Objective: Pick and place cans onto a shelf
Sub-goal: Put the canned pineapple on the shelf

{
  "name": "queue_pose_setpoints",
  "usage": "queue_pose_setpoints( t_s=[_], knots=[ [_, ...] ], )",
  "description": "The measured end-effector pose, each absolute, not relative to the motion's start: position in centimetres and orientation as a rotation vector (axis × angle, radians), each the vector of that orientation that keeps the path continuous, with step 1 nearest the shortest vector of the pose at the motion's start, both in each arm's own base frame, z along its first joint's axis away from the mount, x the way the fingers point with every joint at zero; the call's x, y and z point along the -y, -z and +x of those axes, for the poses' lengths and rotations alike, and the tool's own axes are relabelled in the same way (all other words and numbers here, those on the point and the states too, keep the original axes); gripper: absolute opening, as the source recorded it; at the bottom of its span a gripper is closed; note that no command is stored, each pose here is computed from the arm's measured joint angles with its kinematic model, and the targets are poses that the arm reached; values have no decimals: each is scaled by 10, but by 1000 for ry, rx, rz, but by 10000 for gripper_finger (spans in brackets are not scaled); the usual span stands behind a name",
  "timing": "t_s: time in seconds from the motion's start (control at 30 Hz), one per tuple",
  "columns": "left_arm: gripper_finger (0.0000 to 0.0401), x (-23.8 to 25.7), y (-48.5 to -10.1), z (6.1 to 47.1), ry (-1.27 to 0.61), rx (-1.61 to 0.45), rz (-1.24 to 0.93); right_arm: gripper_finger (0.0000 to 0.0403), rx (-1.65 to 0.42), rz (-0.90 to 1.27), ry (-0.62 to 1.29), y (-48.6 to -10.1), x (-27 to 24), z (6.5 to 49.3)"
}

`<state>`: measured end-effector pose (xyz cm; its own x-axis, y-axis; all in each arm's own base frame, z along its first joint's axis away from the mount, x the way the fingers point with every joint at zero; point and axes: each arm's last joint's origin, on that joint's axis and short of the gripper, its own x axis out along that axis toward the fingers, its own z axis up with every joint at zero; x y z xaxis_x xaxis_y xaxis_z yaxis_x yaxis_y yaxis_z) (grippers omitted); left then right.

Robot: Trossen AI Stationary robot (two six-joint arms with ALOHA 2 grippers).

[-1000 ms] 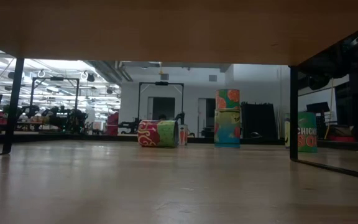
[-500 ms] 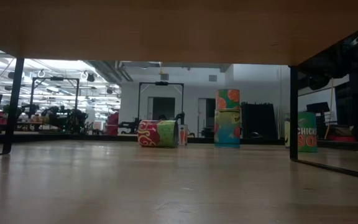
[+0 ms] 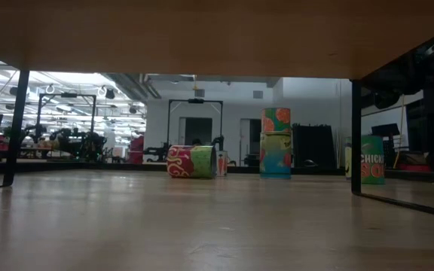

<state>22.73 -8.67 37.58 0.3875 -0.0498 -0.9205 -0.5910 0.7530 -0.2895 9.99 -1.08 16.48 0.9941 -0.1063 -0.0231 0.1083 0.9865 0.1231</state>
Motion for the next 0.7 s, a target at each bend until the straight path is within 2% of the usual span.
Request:
queue_pose_setpoints(
  t_s=[0.4, 0.7],
  knots=[
    [138, 82, -383, 219, -367, -1108, -685, 61, -16, 125, 108, -165, 11, 100],
    [136, 74, -396, 191, -381, -1131, -789, 61, -15, 124, 108, -165, 11, 100]
  ],
)
